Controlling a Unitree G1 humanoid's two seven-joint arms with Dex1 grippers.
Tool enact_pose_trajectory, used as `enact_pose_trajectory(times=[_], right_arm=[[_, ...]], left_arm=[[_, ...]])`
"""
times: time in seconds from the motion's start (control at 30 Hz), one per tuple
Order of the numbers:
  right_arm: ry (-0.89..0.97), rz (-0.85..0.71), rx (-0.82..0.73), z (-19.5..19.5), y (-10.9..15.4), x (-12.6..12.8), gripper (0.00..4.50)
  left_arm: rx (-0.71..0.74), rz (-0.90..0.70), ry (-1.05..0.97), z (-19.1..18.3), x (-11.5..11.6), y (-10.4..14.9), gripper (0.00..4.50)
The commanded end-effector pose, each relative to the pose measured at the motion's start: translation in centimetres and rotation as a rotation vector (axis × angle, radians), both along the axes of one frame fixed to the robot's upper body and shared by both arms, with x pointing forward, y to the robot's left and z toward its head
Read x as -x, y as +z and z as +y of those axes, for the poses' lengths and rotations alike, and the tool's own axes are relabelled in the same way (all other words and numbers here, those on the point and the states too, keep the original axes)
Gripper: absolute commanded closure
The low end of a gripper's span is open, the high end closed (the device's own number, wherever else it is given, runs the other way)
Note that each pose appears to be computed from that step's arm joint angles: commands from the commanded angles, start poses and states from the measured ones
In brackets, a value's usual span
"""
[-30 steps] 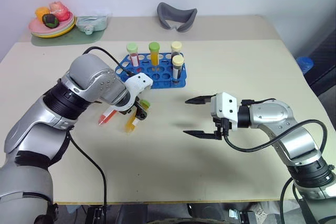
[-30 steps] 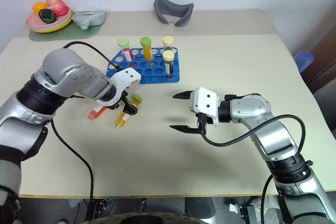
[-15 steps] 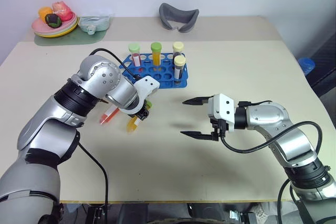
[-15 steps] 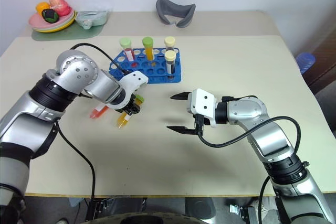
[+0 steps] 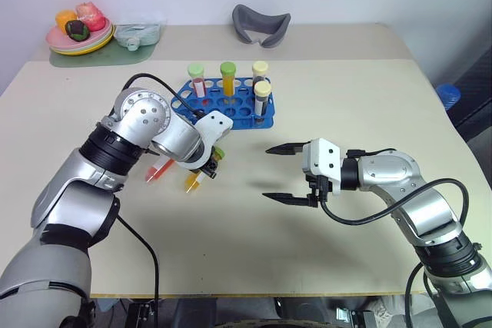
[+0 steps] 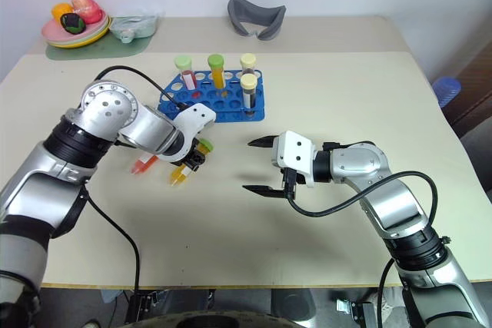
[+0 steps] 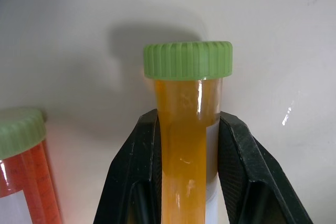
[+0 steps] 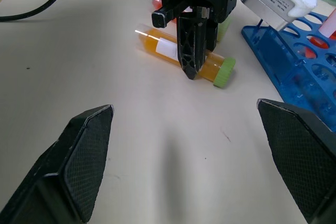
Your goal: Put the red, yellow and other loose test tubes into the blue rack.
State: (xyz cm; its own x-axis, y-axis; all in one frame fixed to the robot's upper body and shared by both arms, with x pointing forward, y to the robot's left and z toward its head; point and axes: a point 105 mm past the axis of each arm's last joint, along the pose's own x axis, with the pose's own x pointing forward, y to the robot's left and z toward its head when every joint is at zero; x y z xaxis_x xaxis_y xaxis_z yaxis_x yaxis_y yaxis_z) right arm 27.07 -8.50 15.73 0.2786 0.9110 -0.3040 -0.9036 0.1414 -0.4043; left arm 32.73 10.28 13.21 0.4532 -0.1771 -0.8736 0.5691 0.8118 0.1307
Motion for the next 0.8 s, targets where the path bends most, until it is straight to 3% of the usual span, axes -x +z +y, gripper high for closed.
enact_pose_trajectory(times=[0.03,0.1,0.17,0.27,0.37,0.5,0.63,0.8], right_arm=[[0.003,-0.047,-0.014,0.1,1.1,0.7,0.0],[-0.025,-0.042,-0.026,-0.2,1.3,0.7,0.0],[-0.102,-0.024,-0.074,-0.8,1.6,0.3,0.0],[-0.168,-0.015,-0.104,-1.3,1.6,0.0,0.0],[-0.247,0.006,-0.153,-1.5,1.4,-0.5,0.0],[-0.31,0.019,-0.197,-1.4,1.2,-1.3,0.0],[-0.353,0.013,-0.237,-1.2,1.2,-2.4,0.0],[-0.368,-0.007,-0.273,-0.8,1.7,-3.0,0.0]], left_arm=[[0.101,-0.112,0.001,0.6,-0.2,3.0,3.67],[0.141,-0.233,-0.025,0.9,0.1,4.7,3.67],[0.212,-0.504,-0.101,0.7,0.5,7.9,3.67],[0.325,-0.721,-0.168,0.6,1.1,10.0,3.67],[0.31,-0.905,-0.098,2.2,0.3,9.9,3.67],[0.39,-1.103,-0.072,1.1,-0.6,9.9,3.67],[0.491,-1.343,0.137,0.6,-3.2,10.7,3.67],[0.6,-1.427,0.098,-2.3,-4.5,10.3,3.67]])
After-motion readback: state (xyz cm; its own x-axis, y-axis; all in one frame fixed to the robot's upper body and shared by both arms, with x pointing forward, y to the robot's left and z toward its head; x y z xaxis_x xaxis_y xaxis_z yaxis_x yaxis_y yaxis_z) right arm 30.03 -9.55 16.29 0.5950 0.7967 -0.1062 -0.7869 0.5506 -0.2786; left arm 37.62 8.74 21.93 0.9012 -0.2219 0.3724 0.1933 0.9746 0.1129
